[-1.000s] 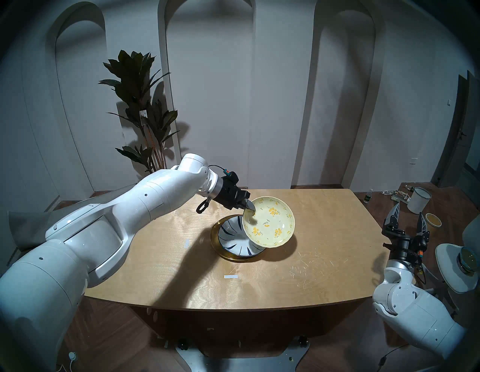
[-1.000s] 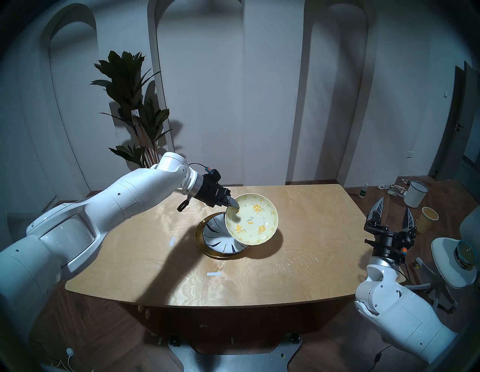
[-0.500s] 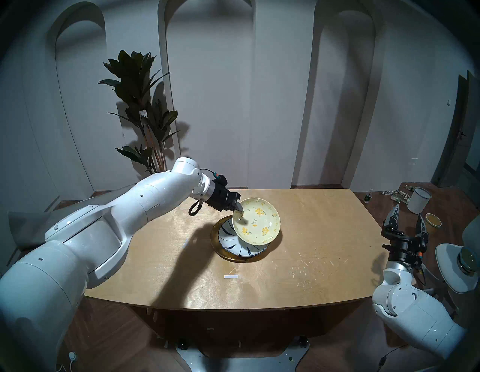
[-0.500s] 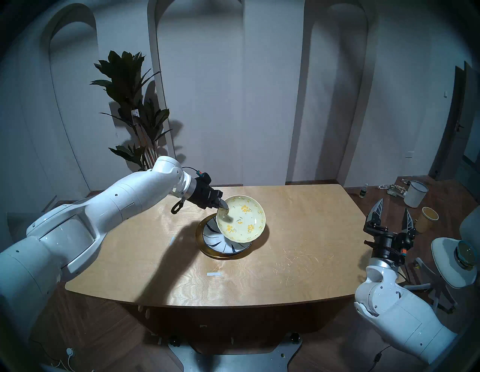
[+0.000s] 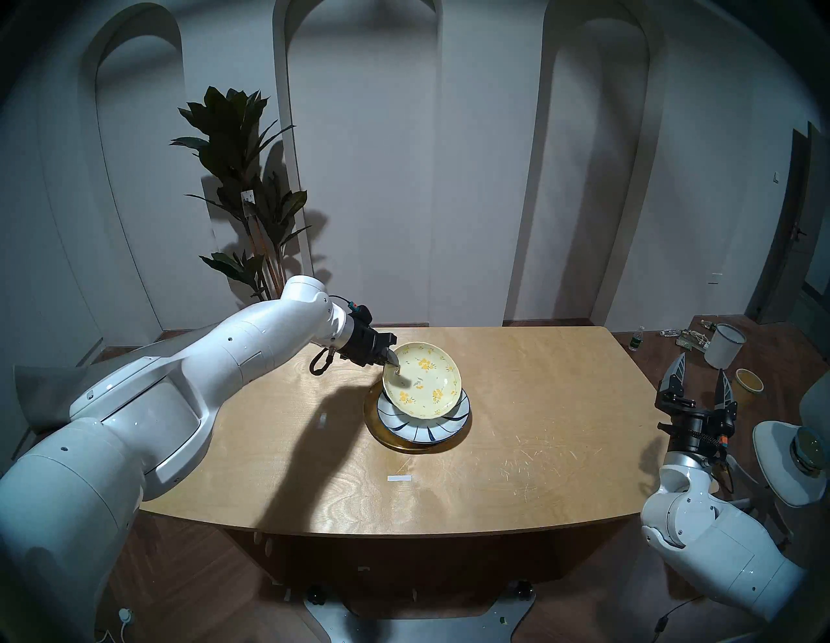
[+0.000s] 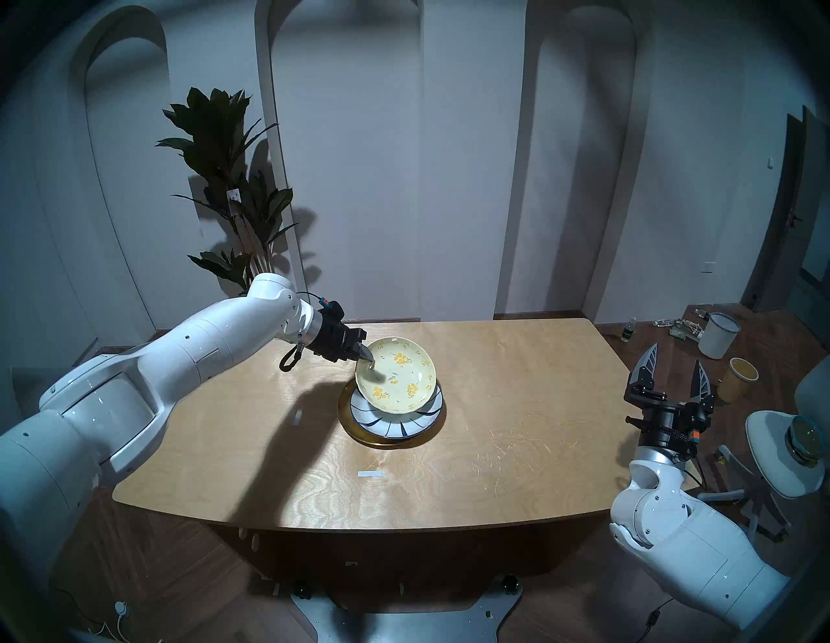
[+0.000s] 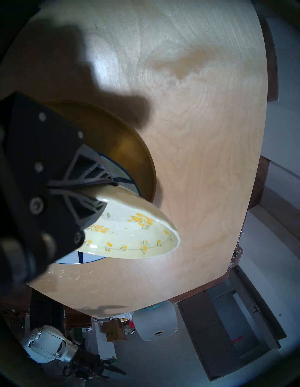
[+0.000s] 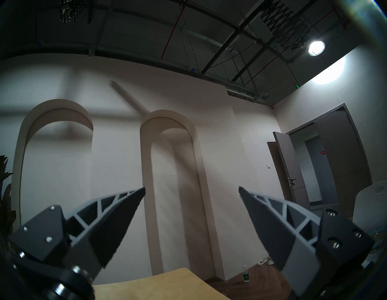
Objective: Stack the plates into one stack
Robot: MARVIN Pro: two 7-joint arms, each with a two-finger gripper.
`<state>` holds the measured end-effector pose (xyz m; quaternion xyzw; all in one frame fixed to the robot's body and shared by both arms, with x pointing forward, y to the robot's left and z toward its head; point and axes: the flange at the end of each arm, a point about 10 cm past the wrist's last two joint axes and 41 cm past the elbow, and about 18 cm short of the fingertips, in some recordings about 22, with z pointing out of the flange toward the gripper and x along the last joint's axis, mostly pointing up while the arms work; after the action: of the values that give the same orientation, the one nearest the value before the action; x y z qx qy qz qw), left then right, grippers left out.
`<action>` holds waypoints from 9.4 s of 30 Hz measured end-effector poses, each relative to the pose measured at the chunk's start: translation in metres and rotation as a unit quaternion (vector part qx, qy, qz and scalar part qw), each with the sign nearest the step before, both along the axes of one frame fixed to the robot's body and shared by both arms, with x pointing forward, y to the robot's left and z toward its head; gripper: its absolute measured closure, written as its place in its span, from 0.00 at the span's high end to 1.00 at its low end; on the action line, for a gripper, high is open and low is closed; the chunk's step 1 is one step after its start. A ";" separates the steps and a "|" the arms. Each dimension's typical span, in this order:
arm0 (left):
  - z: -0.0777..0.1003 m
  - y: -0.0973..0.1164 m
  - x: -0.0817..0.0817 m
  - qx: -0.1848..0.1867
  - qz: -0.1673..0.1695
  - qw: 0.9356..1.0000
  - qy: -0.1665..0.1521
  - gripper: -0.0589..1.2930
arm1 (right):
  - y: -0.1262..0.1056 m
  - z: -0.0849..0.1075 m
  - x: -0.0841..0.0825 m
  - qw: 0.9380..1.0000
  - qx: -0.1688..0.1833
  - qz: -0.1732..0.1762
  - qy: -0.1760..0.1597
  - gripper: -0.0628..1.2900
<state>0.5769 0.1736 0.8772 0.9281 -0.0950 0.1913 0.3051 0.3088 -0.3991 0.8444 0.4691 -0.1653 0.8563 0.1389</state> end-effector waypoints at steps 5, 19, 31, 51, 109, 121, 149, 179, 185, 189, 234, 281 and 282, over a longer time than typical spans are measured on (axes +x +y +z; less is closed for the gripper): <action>-0.009 0.009 -0.003 0.008 0.013 1.000 0.009 0.02 | 0.001 0.000 0.001 1.000 -0.001 0.003 0.000 0.94; -0.014 0.024 -0.008 0.012 0.035 0.999 0.018 0.02 | 0.003 0.002 0.003 1.000 -0.005 0.011 -0.002 0.94; -0.024 0.022 -0.020 0.014 0.031 0.999 0.031 0.02 | 0.004 0.003 0.005 1.000 -0.008 0.015 -0.003 0.94; -0.034 0.013 -0.045 0.016 0.011 0.999 0.048 0.02 | 0.005 0.002 0.007 1.000 -0.012 0.020 -0.002 0.94; 0.003 -0.053 -0.093 -0.025 0.014 0.993 0.113 0.02 | 0.011 0.000 0.011 0.999 -0.013 0.036 0.002 0.94; -0.001 -0.060 -0.067 -0.025 0.138 0.979 0.150 0.02 | 0.007 -0.010 0.008 0.999 -0.005 0.027 0.016 0.94; 0.041 -0.021 -0.133 0.037 0.206 0.938 0.278 0.02 | 0.009 -0.010 0.016 0.999 -0.006 0.035 0.027 0.94; 0.031 -0.018 -0.119 -0.023 0.292 0.895 0.338 0.02 | 0.010 -0.025 0.022 0.998 0.000 0.044 0.040 0.94; 0.027 -0.024 -0.120 -0.028 0.285 0.896 0.341 0.02 | 0.011 -0.022 0.025 0.998 0.002 0.047 0.036 0.94; 0.023 -0.029 -0.124 -0.028 0.280 0.899 0.337 0.02 | 0.010 -0.021 0.026 0.998 0.001 0.048 0.034 0.94; -0.005 -0.041 -0.116 -0.014 0.307 0.903 0.301 0.10 | 0.008 -0.019 0.023 0.999 0.000 0.046 0.028 0.94; 0.066 0.056 -0.030 -0.014 0.450 0.893 0.001 0.94 | 0.019 0.002 0.050 0.997 -0.015 0.076 0.026 0.95; 0.065 0.057 -0.028 -0.015 0.452 0.892 -0.004 0.94 | 0.019 0.005 0.052 0.997 -0.014 0.074 0.028 0.95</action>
<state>0.5492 0.2310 0.9426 0.8652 0.3368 0.3133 0.1996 0.3612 -0.3798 0.8490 0.5016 -0.1140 0.8532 0.0859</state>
